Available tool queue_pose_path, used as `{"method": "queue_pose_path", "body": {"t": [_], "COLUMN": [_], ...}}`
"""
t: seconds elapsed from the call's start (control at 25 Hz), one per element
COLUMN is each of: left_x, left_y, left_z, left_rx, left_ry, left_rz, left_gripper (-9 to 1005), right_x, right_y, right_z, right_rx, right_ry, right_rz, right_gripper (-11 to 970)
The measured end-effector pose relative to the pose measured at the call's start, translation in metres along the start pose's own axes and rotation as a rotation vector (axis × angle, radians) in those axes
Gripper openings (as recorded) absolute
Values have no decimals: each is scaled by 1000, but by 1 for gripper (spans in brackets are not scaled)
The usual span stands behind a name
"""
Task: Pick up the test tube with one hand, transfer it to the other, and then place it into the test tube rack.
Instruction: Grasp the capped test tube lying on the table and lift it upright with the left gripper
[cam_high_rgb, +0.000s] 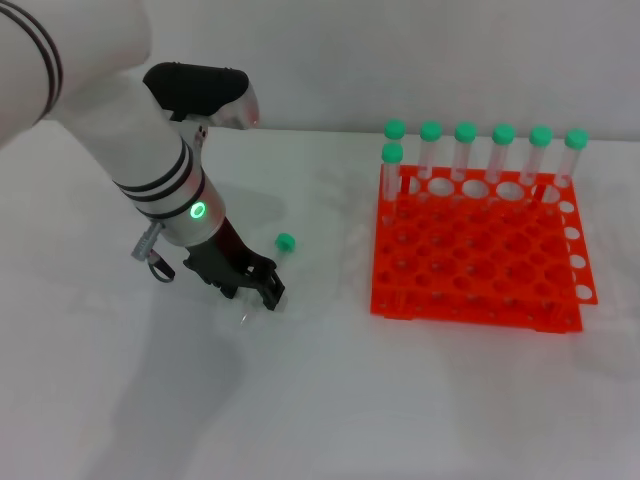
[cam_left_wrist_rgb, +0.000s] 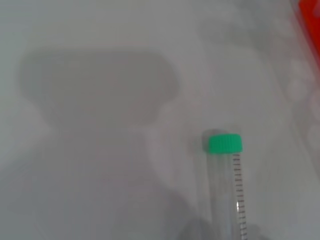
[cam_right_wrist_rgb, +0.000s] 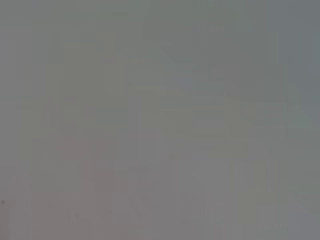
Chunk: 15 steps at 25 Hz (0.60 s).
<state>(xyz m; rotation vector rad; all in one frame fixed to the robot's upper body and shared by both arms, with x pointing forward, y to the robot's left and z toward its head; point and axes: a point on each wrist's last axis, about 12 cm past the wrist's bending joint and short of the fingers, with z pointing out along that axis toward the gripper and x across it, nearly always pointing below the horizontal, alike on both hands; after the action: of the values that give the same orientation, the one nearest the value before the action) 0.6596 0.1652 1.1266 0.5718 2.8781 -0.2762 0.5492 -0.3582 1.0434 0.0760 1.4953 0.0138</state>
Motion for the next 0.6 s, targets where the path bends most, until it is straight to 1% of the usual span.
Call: {"method": "queue_pose_path", "body": {"t": [0.2, 0.44, 0.56, 0.6], "left_x": [0, 2, 3, 3], "left_y": [-5, -6, -7, -7], "left_z": [4, 7, 8, 8], "left_rx": [3, 7, 11, 13], "left_ry": [-5, 0, 3, 4], "left_rz": [16, 9, 12, 12], "left_gripper": [624, 504, 287, 278], "right_x": [0, 2, 2, 2], "right_y": [0, -2, -2, -2], "right_z": [-1, -3, -4, -4], "right_rx": [1, 6, 6, 7], "right_ry": [1, 4, 5, 5], "right_rz": [0, 0, 0, 0], "right_gripper": [827, 823, 822, 821]}}
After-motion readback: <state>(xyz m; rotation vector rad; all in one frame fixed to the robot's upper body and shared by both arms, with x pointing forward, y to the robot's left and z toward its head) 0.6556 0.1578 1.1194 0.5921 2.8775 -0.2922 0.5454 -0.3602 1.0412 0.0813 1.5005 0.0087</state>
